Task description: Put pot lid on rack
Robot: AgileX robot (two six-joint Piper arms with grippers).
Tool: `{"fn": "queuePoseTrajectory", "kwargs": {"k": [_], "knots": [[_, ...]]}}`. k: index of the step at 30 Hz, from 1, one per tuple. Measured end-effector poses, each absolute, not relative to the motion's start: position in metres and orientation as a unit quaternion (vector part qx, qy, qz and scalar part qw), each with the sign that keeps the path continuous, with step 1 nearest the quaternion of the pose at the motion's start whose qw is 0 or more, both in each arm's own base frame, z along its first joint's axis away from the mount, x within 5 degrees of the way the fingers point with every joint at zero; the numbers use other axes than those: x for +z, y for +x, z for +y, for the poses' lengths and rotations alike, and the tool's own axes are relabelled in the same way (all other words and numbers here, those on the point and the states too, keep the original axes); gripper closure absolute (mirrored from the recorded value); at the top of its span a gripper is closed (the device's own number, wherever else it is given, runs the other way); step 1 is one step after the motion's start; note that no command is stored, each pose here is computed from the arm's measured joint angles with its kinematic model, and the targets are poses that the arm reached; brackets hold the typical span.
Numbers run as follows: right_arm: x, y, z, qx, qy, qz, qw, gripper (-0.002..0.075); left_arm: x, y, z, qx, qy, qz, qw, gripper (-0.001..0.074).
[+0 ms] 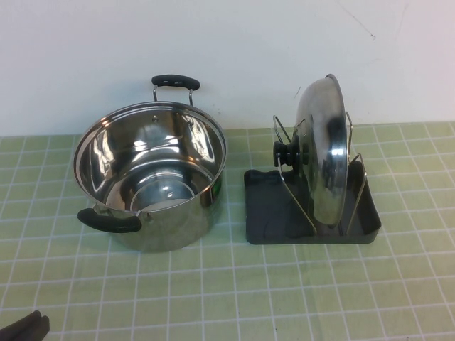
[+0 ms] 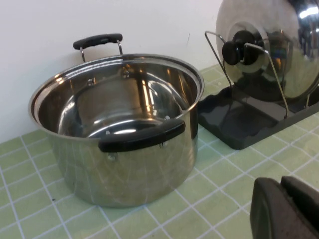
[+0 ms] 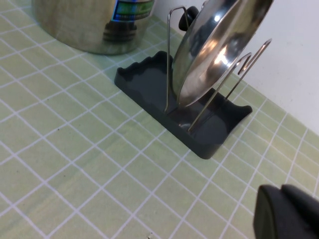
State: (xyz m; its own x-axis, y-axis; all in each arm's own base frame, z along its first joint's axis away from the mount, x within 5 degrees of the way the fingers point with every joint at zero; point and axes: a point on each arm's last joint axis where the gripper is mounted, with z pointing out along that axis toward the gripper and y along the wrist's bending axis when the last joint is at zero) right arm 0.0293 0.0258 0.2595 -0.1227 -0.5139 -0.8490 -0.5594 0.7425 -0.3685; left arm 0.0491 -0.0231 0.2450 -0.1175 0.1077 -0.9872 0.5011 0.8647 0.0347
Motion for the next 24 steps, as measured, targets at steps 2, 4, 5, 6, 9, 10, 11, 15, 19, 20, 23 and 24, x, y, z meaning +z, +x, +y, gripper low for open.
{"fn": "queuePoseTrajectory", "kwargs": {"k": [2,4,5,6,9,10,11,15,19,20,23,24], "knots": [[0.26,0.029,0.026,0.02,-0.358,0.749,0.557,0.0727,0.245,0.049,-0.023,-0.154,0.209,0.732,0.629,0.0737],[0.259,0.029,0.026,0.021,-0.358,0.749,0.556,0.0727,0.244,0.049,-0.023,-0.153,0.209,0.734,0.627,0.0737],[0.259,0.029,0.026,0.02,-0.358,0.749,0.557,0.0727,0.244,0.049,-0.023,-0.153,0.209,0.735,0.627,0.0737],[0.259,0.029,0.026,0.02,-0.358,0.749,0.557,0.0727,0.244,0.049,-0.023,-0.152,0.209,0.736,0.626,0.0737],[0.259,0.029,0.026,0.021,-0.358,0.749,0.557,0.0727,0.244,0.049,-0.023,-0.152,0.209,0.736,0.626,0.0737],[0.259,0.029,0.026,0.021,-0.358,0.749,0.557,0.0727,0.244,0.049,-0.023,-0.152,0.209,0.736,0.626,0.0737],[0.259,0.029,0.026,0.021,-0.358,0.749,0.557,0.0727,0.244,0.049,-0.022,-0.151,0.209,0.735,0.627,0.0737],[0.259,0.029,0.026,0.023,-0.357,0.75,0.557,0.0727,0.244,0.051,-0.02,-0.149,0.176,0.742,0.63,0.0737],[0.259,0.029,0.026,0.023,-0.357,0.75,0.557,0.0727,0.244,0.052,-0.015,-0.15,0.101,0.758,0.626,0.0737],[0.259,0.029,0.026,0.023,-0.357,0.75,0.557,0.0727,0.243,0.052,-0.014,-0.145,0.085,0.761,0.627,0.0737],[0.259,0.029,0.026,0.023,-0.357,0.75,0.557,0.0727,0.238,0.055,-0.009,-0.114,0.038,0.766,0.632,0.0737],[0.259,0.029,0.026,0.023,-0.357,0.75,0.557,0.0727,0.235,0.055,-0.008,-0.105,0.024,0.765,0.635,0.0737]]}}
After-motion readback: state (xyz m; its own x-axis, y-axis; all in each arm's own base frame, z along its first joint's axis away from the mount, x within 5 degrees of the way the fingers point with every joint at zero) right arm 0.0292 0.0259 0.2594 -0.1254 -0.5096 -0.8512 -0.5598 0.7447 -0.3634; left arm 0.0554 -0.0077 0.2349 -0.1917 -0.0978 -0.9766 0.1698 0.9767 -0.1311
